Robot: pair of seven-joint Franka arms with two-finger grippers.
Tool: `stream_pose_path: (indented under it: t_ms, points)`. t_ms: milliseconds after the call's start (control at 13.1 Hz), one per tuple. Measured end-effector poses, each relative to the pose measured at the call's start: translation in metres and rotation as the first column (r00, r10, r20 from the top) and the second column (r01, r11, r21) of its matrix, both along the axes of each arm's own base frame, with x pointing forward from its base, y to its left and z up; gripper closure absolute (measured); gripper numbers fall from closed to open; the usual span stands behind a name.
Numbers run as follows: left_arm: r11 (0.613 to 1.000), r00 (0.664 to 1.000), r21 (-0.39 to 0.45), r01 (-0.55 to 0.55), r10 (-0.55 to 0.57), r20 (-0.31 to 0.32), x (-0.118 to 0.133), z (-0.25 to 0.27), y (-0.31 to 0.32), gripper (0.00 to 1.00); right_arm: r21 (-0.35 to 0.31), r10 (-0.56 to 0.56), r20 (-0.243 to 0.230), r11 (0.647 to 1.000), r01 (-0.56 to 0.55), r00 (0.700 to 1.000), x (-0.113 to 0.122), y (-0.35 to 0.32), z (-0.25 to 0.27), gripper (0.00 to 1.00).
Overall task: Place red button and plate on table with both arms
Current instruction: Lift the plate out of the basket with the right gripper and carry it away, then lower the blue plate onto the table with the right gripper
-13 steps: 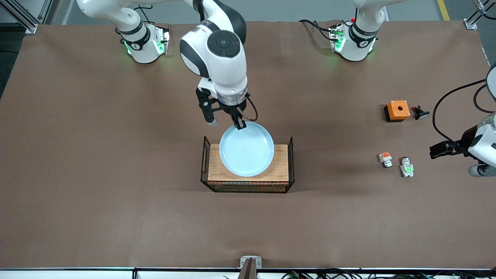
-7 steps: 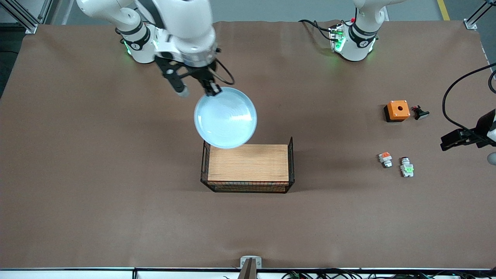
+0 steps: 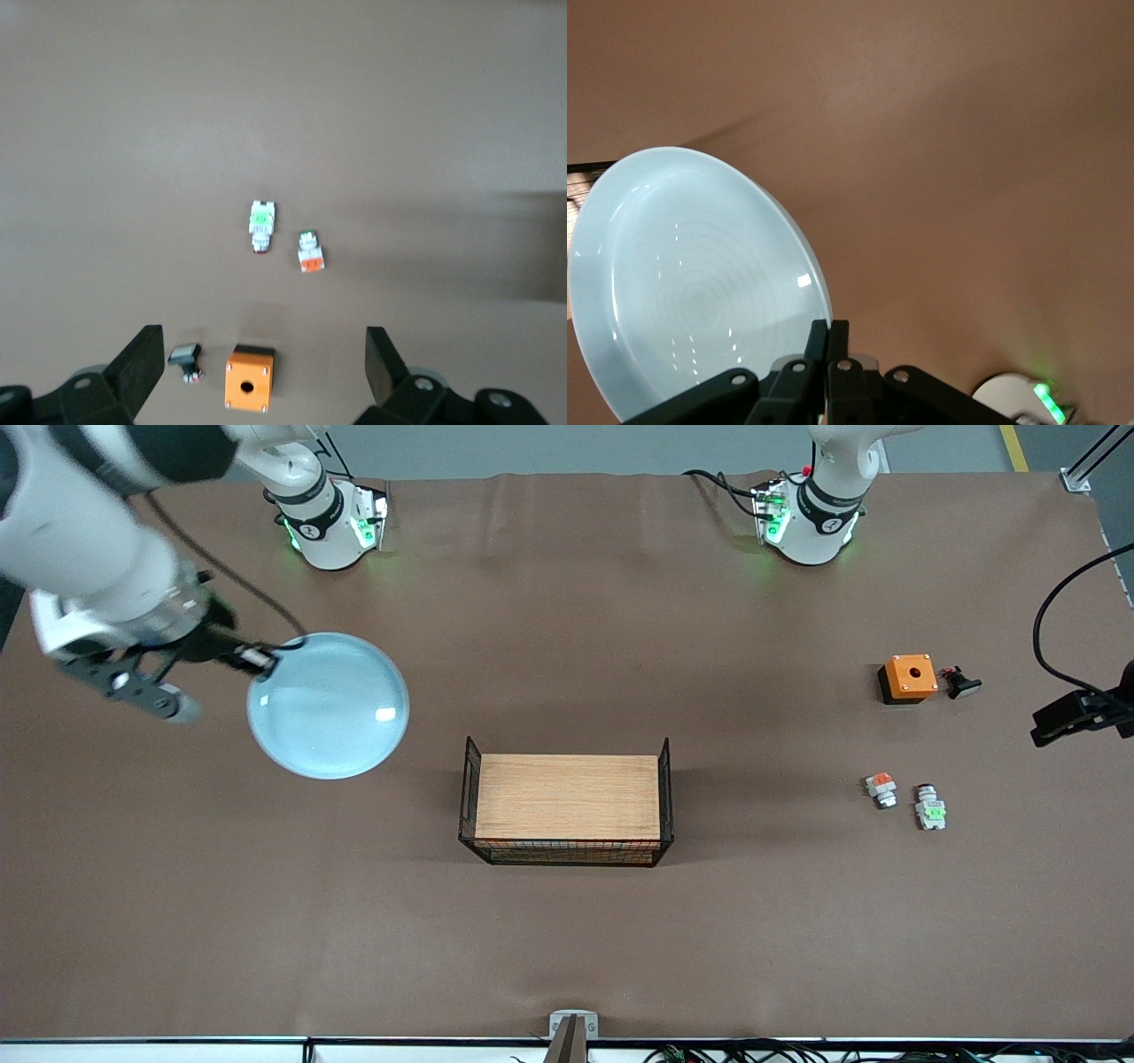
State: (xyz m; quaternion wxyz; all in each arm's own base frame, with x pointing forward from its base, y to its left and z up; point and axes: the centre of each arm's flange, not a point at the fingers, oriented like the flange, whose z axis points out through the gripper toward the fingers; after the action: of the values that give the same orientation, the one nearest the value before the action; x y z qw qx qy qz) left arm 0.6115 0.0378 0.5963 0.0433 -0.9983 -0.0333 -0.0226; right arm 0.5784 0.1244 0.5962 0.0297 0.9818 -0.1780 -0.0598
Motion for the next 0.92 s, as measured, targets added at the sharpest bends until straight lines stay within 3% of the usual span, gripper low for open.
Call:
stream_pose_path:
  t_ms: [230, 536, 918]
  points:
    - [1.000, 1.000, -0.023, 0.000, -0.001, -0.018, -0.012, 0.012, -0.007, 0.00, 0.035, 0.114, 0.009, 0.993, -0.115, 0.993, 0.021, -0.066, -0.040, 0.97]
    - [0.997, 1.000, -0.075, 0.002, -0.002, -0.012, -0.025, 0.031, -0.017, 0.00, 0.082, 0.201, 0.015, 0.976, -0.202, 0.979, 0.029, -0.127, -0.112, 0.97]
    - [0.997, 0.998, -0.057, 0.048, -0.050, -0.039, -0.071, 0.047, -0.065, 0.00, 0.090, 0.208, 0.031, 0.974, -0.210, 0.978, 0.027, -0.166, -0.193, 0.97]
